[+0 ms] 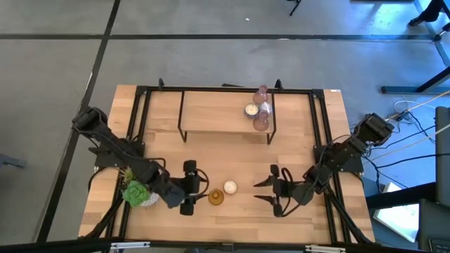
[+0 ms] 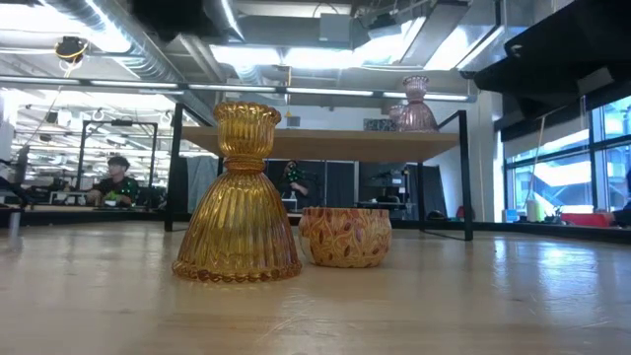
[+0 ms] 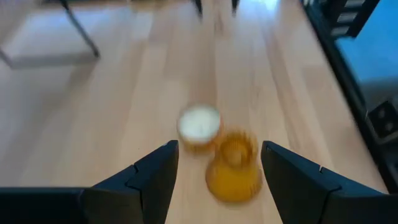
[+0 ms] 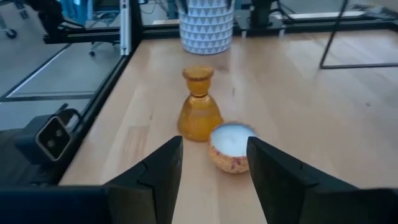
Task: Pick & Place candle stick holders
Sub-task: Adjust the yellow glass candle holder on the table
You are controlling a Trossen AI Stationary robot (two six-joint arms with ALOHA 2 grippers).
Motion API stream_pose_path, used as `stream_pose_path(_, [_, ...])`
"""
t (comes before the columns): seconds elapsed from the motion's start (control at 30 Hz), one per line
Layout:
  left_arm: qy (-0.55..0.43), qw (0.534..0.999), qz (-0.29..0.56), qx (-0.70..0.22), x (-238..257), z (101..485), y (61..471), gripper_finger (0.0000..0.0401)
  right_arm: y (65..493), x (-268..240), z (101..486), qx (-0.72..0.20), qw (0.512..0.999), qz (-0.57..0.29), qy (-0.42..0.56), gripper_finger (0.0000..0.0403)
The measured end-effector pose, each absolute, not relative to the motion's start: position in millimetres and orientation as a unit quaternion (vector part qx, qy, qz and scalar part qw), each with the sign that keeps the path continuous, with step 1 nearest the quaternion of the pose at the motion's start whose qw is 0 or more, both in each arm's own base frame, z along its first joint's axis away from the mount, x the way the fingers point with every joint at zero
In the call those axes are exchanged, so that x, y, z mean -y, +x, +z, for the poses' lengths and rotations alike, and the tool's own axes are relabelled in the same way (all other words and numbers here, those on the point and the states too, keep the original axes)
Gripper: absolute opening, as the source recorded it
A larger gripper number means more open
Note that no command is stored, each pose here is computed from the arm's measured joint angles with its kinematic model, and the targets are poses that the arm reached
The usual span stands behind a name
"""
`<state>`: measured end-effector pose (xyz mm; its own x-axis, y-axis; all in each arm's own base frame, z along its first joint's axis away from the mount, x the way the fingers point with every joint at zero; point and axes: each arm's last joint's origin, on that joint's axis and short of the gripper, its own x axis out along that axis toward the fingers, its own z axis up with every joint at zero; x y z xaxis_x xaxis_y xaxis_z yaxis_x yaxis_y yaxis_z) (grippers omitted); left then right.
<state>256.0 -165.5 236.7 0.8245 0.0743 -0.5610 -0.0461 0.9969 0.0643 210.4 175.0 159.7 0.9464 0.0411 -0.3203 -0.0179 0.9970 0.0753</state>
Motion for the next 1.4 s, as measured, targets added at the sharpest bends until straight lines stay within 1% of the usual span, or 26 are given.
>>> stream_pose_path(0.07, [0.004,0.948,0.036,-0.316,167,228,249,0.0226,210,-175,160,-0.159,0.987,0.005,0.033,0.0183])
stream_pose_path(0.23, [-0.029,0.941,0.052,-0.333,169,206,236,0.0226,210,-174,160,-0.158,0.987,-0.004,0.030,0.0183])
stream_pose_path(0.37, [-0.043,0.948,0.058,-0.308,168,195,232,0.0226,211,-173,160,-0.157,0.987,-0.006,0.023,0.0183])
stream_pose_path(0.47, [-0.060,0.955,0.047,-0.287,168,188,232,0.0226,211,-173,158,-0.157,0.987,-0.017,0.018,0.0183])
stream_pose_path(0.6, [-0.070,0.959,0.046,-0.272,167,181,230,0.0226,214,-173,147,-0.167,0.985,-0.033,0.016,0.0187])
stream_pose_path(0.77, [-0.092,0.966,0.033,-0.240,168,178,231,0.0226,228,-168,123,-0.189,0.981,-0.033,0.023,0.0217])
stream_pose_path(0.93, [-0.094,0.965,0.018,-0.243,173,168,236,0.0226,243,-163,112,-0.181,0.982,0.010,0.055,0.0257])
stream_pose_path(1.0, [-0.100,0.968,-0.008,-0.229,178,167,240,0.0226,247,-163,111,-0.175,0.982,0.017,0.063,0.0271])
stream_pose_path(1.07, [-0.112,0.969,-0.068,-0.211,186,168,245,0.0226,250,-162,111,-0.180,0.982,0.019,0.060,0.0280])
stream_pose_path(1.17, [-0.125,0.966,-0.127,-0.186,194,168,249,0.0226,252,-161,111,-0.186,0.981,0.016,0.058,0.0286])
stream_pose_path(1.23, [-0.135,0.960,-0.159,-0.187,196,166,251,0.0226,253,-160,111,-0.188,0.981,0.013,0.056,0.0286])
stream_pose_path(1.33, [-0.154,0.949,-0.190,-0.201,199,158,254,0.0225,253,-159,110,-0.191,0.980,0.010,0.055,0.0286])
stream_pose_path(1.4, [-0.163,0.947,-0.184,-0.207,199,152,258,0.0222,253,-159,110,-0.191,0.980,0.010,0.054,0.0286])
